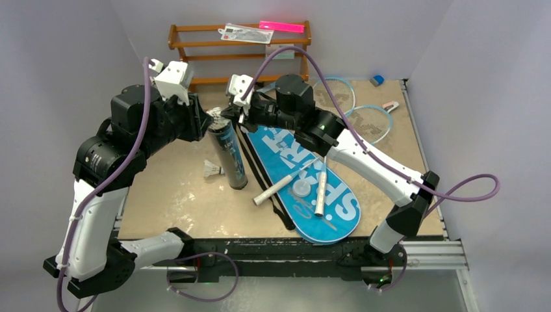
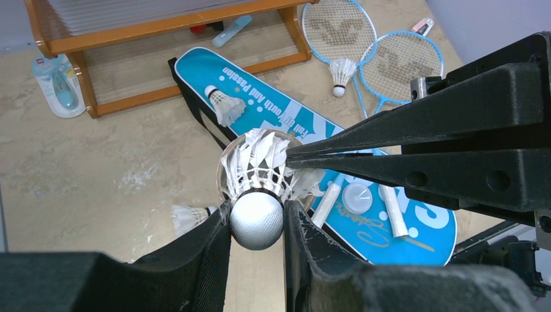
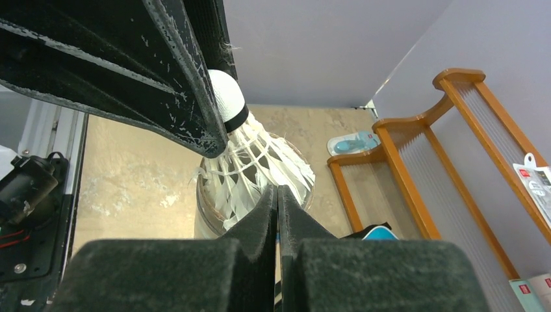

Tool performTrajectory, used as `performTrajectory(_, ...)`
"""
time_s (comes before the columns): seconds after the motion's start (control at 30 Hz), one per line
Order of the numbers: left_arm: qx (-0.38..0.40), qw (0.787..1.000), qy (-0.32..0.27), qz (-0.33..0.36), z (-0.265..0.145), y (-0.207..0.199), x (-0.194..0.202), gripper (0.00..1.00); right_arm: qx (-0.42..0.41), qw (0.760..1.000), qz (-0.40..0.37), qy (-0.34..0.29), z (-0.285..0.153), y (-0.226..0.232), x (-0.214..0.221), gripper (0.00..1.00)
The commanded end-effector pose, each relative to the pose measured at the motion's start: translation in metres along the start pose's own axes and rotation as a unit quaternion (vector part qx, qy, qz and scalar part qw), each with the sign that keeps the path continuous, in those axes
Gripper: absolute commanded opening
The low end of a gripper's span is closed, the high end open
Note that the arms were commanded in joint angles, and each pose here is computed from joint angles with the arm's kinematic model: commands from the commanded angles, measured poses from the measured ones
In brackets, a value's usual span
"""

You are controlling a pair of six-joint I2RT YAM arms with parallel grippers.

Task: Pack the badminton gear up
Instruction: Place the shuttlecock at the shuttle tube.

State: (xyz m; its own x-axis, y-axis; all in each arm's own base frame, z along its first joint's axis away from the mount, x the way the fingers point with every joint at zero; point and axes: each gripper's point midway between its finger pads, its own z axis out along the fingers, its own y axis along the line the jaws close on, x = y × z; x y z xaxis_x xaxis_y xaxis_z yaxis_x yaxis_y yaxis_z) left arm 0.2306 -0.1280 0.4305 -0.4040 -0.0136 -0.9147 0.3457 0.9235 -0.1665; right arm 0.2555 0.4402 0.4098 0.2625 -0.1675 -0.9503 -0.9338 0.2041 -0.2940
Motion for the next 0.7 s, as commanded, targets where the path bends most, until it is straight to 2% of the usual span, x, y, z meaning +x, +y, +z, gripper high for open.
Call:
performTrajectory(0.0, 0.002, 1.000, -0.023, -0.005, -0.008, -0.001, -0.011, 0.00, 0.021, 1.000, -0.004, -0.019, -0.010, -0.007, -0.023, 0.00)
performTrajectory(0.17, -0.001, 1.000, -0.023, -0.007, -0.008, 0.000, -0.011, 0.00, 0.032, 0.999, -0.004, -0.036, -0.022, -0.009, -0.039, 0.00)
performTrajectory(0.4, -0.006, 0.999, -0.037, -0.015, -0.011, 0.002, -0.015, 0.00, -0.005, 0.999, -0.010, -0.048, -0.029, 0.008, -0.040, 0.00)
performTrajectory(0.67, -0.008, 0.999, -0.033, -0.017, -0.009, 0.002, -0.013, 0.00, -0.031, 0.999, -0.002, -0.016, -0.016, 0.013, -0.023, 0.00)
